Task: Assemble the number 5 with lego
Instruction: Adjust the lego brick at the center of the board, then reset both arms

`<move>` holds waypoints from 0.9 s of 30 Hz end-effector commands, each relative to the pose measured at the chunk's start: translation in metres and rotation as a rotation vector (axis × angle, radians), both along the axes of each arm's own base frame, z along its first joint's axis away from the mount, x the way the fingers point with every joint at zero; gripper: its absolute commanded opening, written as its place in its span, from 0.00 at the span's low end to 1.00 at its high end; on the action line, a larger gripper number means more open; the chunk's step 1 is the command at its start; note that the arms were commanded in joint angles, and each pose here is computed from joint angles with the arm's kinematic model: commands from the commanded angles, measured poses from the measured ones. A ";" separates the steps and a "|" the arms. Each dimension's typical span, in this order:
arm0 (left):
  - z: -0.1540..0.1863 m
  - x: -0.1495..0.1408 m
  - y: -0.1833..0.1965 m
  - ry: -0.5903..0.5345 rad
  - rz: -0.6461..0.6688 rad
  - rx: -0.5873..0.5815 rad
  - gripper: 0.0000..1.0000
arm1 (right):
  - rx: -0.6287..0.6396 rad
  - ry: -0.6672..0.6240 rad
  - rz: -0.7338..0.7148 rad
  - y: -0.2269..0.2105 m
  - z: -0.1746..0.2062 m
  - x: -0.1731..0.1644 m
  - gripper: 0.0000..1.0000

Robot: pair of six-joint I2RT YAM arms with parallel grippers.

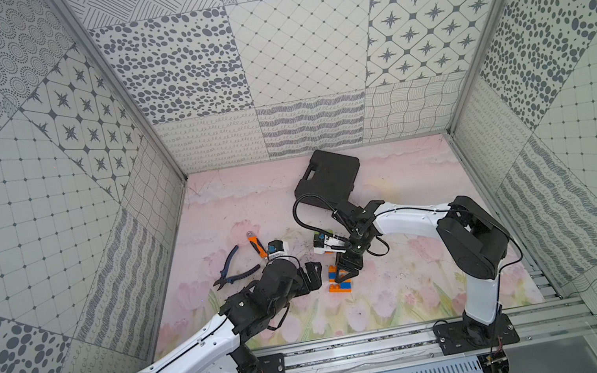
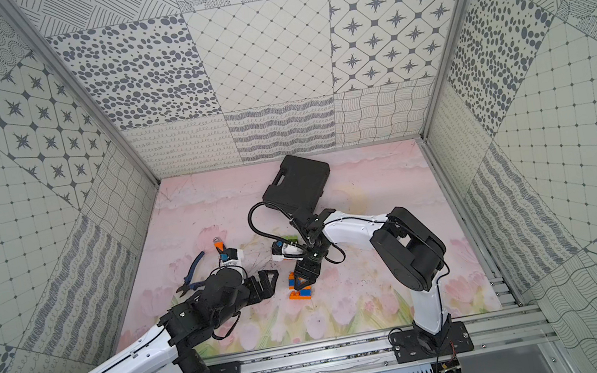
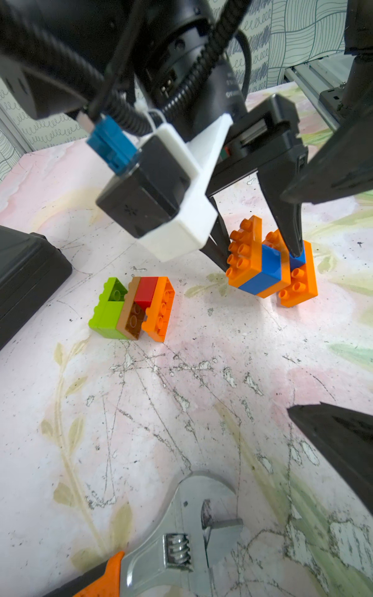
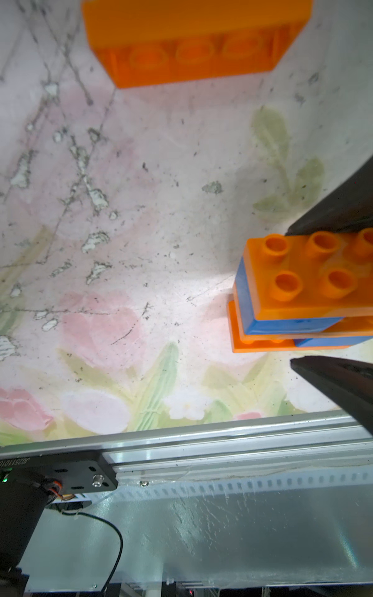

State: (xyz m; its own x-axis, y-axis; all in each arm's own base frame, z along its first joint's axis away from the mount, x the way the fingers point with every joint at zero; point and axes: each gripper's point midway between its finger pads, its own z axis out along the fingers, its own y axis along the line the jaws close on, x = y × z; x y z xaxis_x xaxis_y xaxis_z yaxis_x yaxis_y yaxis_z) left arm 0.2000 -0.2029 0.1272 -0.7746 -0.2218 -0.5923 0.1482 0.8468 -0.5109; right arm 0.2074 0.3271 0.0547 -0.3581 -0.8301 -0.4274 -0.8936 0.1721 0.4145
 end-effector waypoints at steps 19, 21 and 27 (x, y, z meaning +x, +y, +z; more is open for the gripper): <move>0.039 0.036 0.048 -0.215 0.162 0.296 1.00 | 0.103 -0.813 -0.817 -0.103 0.136 0.119 0.86; 0.048 0.048 0.067 -0.265 0.239 0.372 1.00 | 0.057 -0.911 -1.019 -0.149 0.143 0.129 0.95; 0.057 0.088 0.128 -0.314 0.484 0.508 1.00 | -0.020 -0.924 -1.455 -0.261 0.123 0.142 0.99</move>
State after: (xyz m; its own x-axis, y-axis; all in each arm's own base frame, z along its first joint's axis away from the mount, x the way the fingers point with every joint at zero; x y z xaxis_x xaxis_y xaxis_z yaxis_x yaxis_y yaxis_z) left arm 0.2599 -0.1367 0.1686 -0.5723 -0.2132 -0.7918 -0.0196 0.9689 -0.2467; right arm 0.3371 0.1136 0.1650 -0.4846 -0.2725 -0.8312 -0.1992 0.9596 -0.1985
